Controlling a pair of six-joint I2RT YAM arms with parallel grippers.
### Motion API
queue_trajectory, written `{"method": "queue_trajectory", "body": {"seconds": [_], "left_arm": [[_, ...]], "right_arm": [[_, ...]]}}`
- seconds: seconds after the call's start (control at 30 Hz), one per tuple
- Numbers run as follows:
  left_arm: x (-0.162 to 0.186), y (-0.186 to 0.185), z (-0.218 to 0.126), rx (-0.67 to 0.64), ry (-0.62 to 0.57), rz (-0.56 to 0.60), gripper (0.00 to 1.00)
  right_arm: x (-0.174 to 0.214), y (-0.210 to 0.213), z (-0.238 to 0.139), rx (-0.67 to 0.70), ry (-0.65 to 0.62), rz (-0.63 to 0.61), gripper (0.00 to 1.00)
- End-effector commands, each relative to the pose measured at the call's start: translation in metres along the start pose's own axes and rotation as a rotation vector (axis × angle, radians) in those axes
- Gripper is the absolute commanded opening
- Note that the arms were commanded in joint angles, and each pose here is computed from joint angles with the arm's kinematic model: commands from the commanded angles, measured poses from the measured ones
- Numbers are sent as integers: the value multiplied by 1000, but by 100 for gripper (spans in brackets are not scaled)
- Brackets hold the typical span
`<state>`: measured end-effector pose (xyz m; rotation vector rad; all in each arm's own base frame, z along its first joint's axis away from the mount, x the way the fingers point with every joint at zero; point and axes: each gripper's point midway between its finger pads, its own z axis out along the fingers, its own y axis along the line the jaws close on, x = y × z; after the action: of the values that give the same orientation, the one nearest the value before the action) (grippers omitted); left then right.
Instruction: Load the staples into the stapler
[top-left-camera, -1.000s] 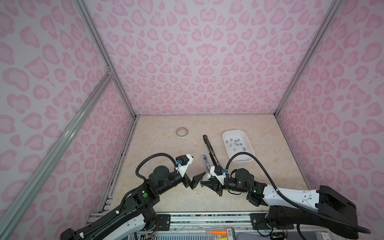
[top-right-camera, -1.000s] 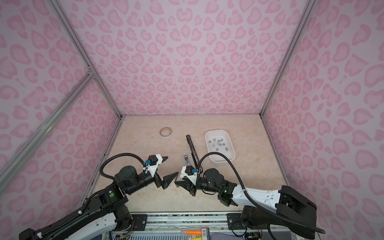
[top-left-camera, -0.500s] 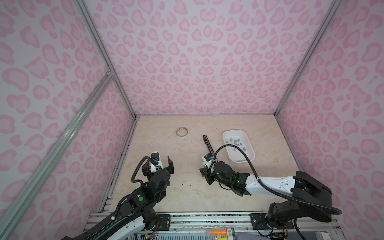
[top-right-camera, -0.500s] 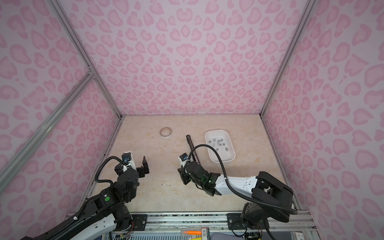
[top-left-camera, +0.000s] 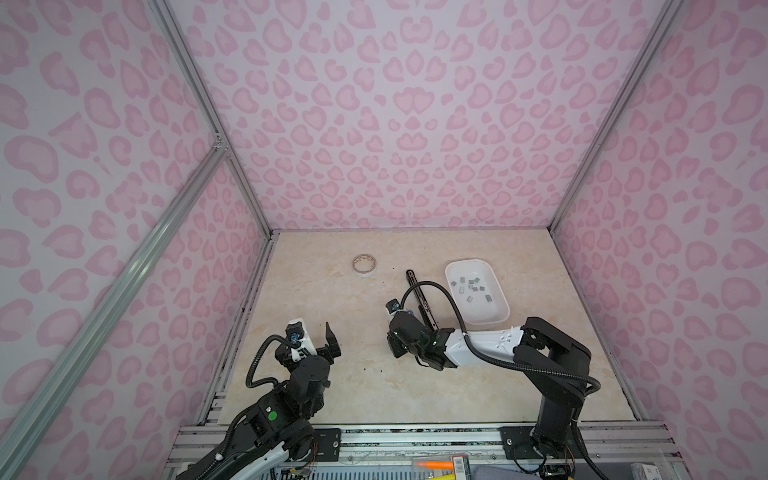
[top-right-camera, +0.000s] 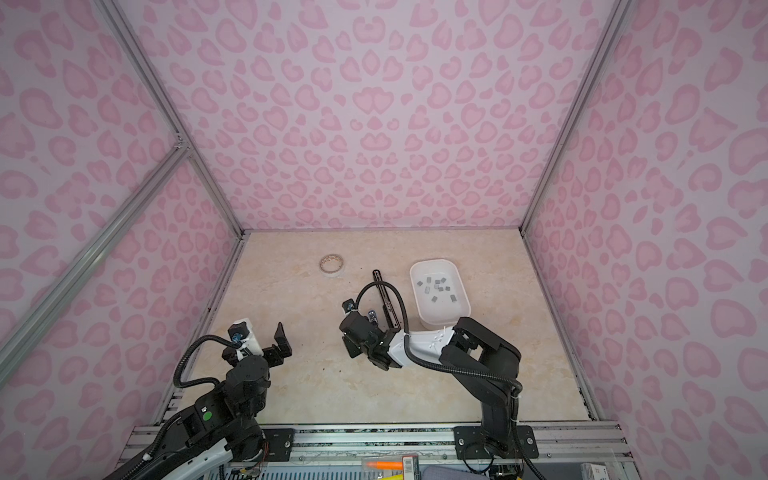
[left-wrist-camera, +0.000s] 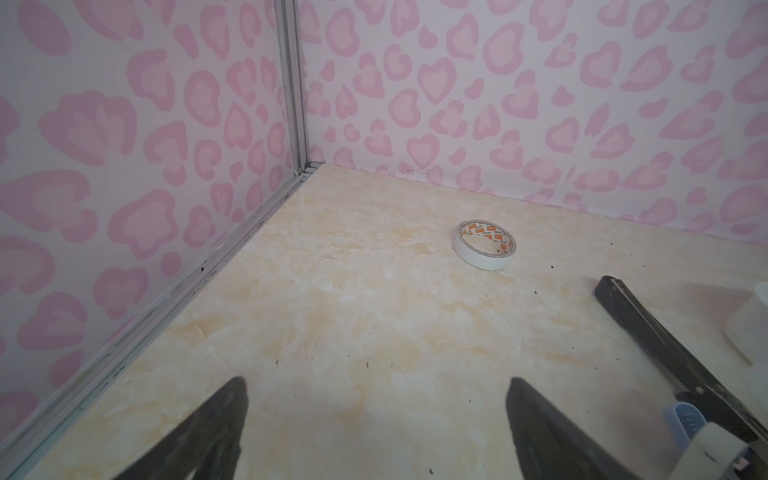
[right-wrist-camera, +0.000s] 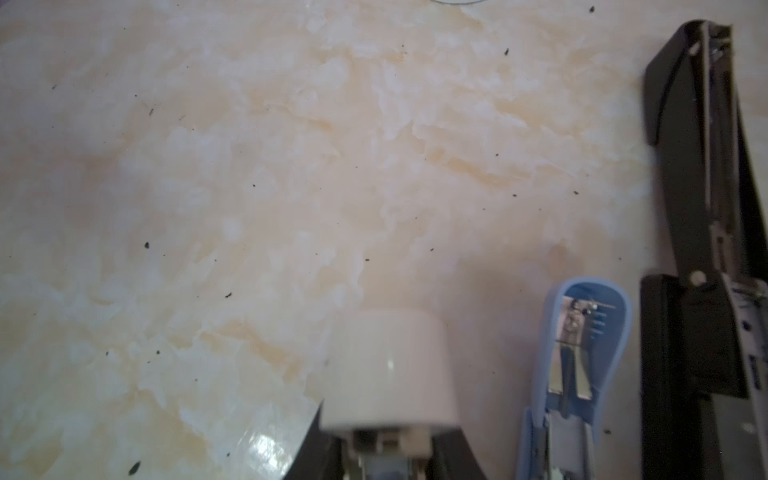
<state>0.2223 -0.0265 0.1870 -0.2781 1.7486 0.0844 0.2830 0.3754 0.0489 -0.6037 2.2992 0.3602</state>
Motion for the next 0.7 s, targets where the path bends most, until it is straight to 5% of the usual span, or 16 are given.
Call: {"method": "queue_trajectory", "body": {"seconds": [0.0,0.67], "left_arm": [[-1,-1,0,6,-10,-40,98],[2,-12,6,2,27,10,98]], "right_arm": [[25,-16,8,84,90,-31,7],[17,-25,8,138,41,-37,33]]}}
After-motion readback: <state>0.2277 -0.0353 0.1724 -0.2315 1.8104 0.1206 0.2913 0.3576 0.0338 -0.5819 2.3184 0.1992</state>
